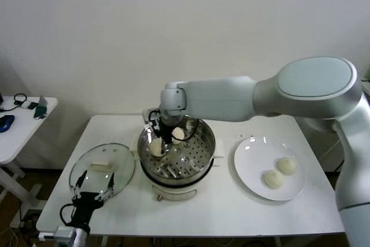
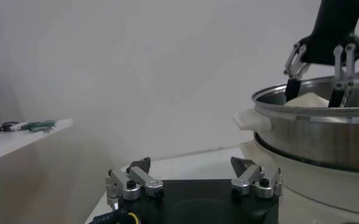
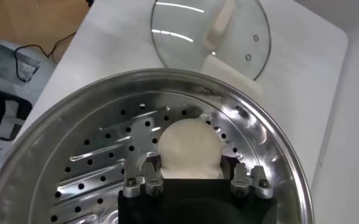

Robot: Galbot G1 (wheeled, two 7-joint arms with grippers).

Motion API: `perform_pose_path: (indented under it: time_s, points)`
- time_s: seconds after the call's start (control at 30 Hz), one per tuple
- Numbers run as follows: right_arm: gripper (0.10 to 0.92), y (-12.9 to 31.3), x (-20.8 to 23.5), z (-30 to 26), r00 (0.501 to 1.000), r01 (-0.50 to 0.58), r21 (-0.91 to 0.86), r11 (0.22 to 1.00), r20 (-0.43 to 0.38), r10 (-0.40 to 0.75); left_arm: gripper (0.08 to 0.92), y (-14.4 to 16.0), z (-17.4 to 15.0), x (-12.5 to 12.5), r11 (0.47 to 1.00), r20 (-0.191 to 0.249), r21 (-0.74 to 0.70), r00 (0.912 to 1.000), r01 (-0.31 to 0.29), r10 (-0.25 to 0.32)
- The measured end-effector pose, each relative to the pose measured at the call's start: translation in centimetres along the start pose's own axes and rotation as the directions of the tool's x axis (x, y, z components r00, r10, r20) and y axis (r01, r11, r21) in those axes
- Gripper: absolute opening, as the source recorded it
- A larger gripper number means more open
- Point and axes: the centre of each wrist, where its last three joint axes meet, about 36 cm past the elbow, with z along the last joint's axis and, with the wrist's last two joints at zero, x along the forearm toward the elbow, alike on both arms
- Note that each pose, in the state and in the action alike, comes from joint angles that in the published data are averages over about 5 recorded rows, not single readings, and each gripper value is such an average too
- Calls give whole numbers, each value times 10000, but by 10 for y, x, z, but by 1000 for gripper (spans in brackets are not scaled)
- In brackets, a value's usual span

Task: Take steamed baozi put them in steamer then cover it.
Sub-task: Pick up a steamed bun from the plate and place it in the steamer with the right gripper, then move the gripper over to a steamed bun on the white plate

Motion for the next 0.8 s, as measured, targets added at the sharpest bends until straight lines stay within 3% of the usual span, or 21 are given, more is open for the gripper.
perform_pose_path:
  time_s: [0.27,0.53,0.8]
  points:
    - [812,-4,7,1,9998,-67,67,10000,202,65,823,0,-1,0,10000,40,3,10000,-2,2]
    - [823,-7,61,37,9995,43,-23,10000,315,-42,823,-1,-4,0,10000,80,8,10000,-4,4]
    - [823,13,142,129,10000,83,-820,9966,41,-80,823,-5,-3,-2,9999,87,-7,9999,-105,105]
